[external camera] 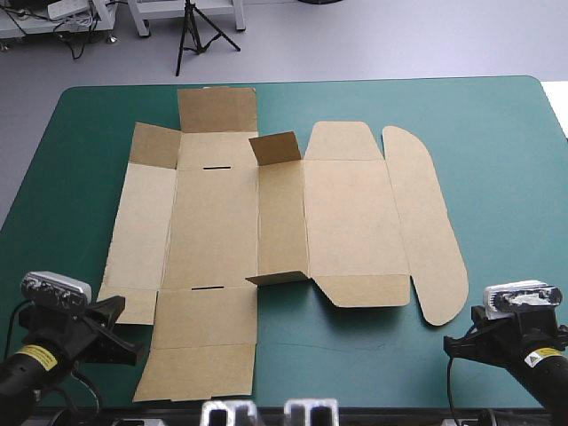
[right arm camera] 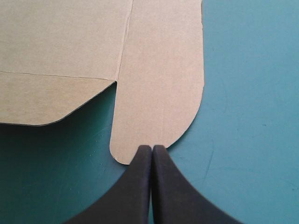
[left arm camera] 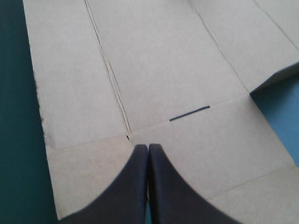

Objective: Fold the box

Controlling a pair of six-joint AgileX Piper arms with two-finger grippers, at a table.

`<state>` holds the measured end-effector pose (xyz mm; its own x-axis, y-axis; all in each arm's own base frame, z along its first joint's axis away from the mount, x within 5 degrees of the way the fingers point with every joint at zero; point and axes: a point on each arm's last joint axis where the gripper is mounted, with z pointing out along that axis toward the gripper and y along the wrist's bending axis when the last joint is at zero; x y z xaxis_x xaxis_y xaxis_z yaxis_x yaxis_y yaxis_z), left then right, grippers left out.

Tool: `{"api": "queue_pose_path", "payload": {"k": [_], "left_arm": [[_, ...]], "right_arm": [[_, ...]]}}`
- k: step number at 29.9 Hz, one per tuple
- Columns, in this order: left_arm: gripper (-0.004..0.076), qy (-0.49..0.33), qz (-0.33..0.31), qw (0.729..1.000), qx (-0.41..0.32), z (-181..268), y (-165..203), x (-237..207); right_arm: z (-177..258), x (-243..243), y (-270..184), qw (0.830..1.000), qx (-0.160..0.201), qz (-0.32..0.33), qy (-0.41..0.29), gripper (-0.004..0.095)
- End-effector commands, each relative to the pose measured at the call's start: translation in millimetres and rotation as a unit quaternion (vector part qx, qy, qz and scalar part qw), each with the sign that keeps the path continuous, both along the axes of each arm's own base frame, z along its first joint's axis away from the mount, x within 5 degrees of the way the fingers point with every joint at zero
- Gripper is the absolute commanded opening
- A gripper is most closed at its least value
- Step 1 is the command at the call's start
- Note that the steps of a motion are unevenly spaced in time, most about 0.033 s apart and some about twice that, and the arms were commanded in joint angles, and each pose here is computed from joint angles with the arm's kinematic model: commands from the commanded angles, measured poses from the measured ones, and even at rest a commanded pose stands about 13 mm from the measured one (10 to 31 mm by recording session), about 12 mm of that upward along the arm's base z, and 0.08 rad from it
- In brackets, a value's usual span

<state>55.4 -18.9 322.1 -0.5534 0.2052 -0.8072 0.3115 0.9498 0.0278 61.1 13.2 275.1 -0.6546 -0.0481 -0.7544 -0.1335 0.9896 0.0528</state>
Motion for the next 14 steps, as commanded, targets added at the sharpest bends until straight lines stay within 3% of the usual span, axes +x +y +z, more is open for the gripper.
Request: {"api": "queue_pose_path", "payload": {"k": [1, 14], "left_arm": [[-0.0009, -0.049, -0.002, 0.999, -0.015, 36.0, -3.5, 14.7], [-0.0009, -0.013, 0.034, 0.999, 0.021, 40.1, -8.1, 88.0]], "right_arm": [[11.3, 4.2, 0.0, 0.999, 0.006, -0.005, -0.033, -0.0018], [11.3, 4.2, 0.0, 0.999, 0.006, -0.005, -0.033, -0.0018]]}}
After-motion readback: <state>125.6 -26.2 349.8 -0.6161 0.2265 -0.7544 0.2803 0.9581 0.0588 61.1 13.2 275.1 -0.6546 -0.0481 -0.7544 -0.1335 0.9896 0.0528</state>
